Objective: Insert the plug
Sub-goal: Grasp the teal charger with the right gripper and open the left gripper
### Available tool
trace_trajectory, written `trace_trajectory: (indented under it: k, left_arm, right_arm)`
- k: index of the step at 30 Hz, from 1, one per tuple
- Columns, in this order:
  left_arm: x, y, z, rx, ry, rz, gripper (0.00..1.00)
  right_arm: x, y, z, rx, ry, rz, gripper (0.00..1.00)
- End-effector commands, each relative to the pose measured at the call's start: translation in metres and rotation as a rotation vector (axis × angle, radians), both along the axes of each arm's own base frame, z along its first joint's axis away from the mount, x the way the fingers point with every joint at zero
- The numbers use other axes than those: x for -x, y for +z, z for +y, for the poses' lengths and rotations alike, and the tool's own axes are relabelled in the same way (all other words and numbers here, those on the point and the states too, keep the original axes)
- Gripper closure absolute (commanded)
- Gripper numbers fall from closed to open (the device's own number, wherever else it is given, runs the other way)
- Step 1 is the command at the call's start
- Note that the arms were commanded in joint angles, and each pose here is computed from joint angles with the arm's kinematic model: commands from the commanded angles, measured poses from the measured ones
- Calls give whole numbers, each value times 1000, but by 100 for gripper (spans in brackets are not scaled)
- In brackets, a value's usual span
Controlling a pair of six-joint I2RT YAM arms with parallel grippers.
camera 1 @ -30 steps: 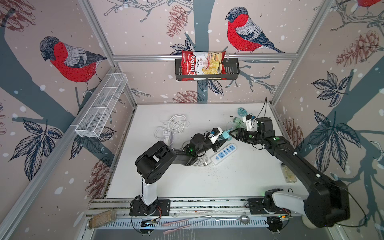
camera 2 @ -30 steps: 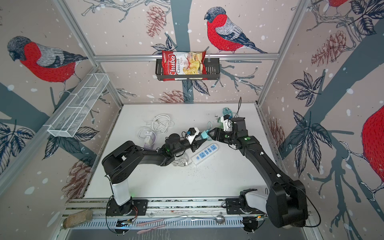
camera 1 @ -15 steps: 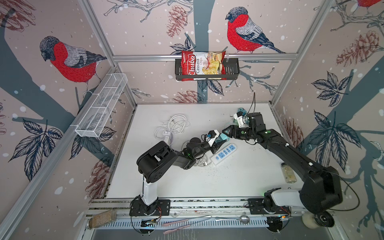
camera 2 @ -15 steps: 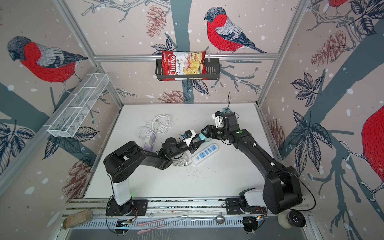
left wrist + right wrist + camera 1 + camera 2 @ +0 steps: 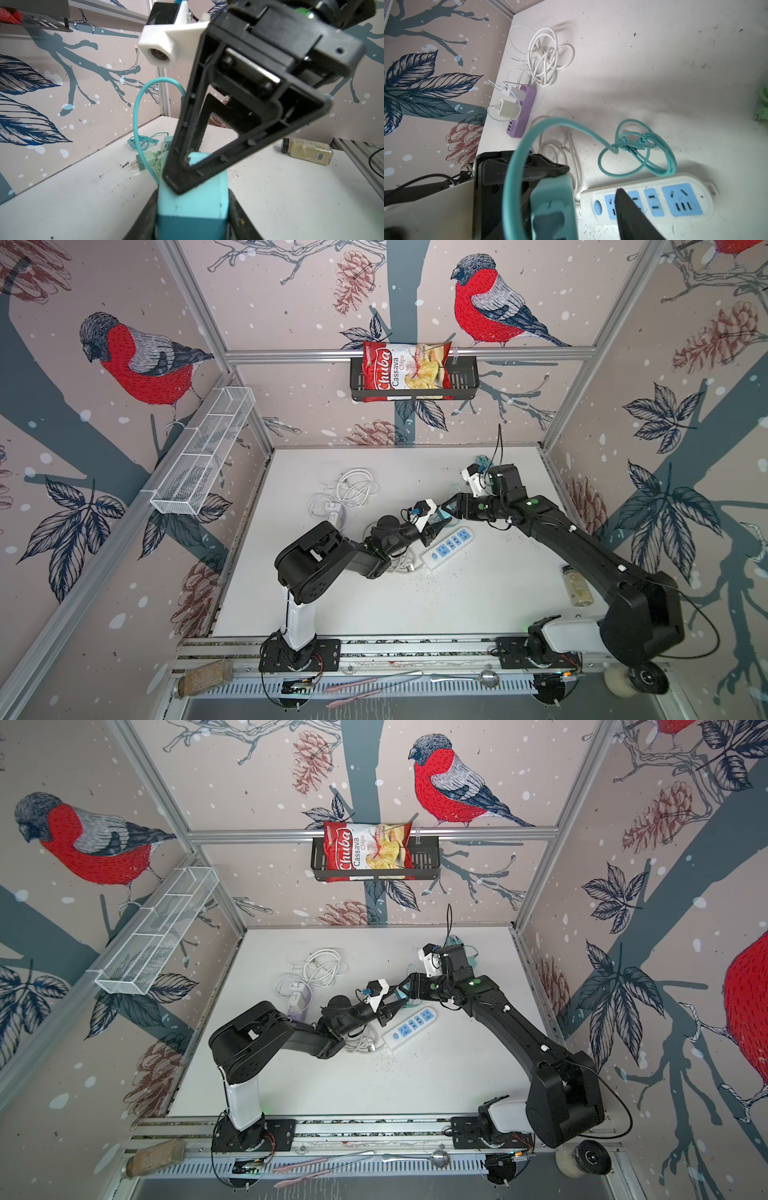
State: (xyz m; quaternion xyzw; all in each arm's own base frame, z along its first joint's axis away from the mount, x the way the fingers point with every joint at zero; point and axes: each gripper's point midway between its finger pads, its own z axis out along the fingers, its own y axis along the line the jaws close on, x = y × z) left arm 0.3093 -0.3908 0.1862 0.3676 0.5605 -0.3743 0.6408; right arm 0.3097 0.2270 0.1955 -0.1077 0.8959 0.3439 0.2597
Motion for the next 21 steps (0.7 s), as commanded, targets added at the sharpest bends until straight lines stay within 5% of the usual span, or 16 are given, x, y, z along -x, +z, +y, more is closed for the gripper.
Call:
trace_trajectory:
  k: [1,21]
  left_arm:
    - [0,16,2,52,3,-55,85]
    - [2,14,0,53,-17,-52,85]
  right_arm:
    - [4,-2,-5,29,5,-6,38]
    - [-2,1,13,14,72,-8,57]
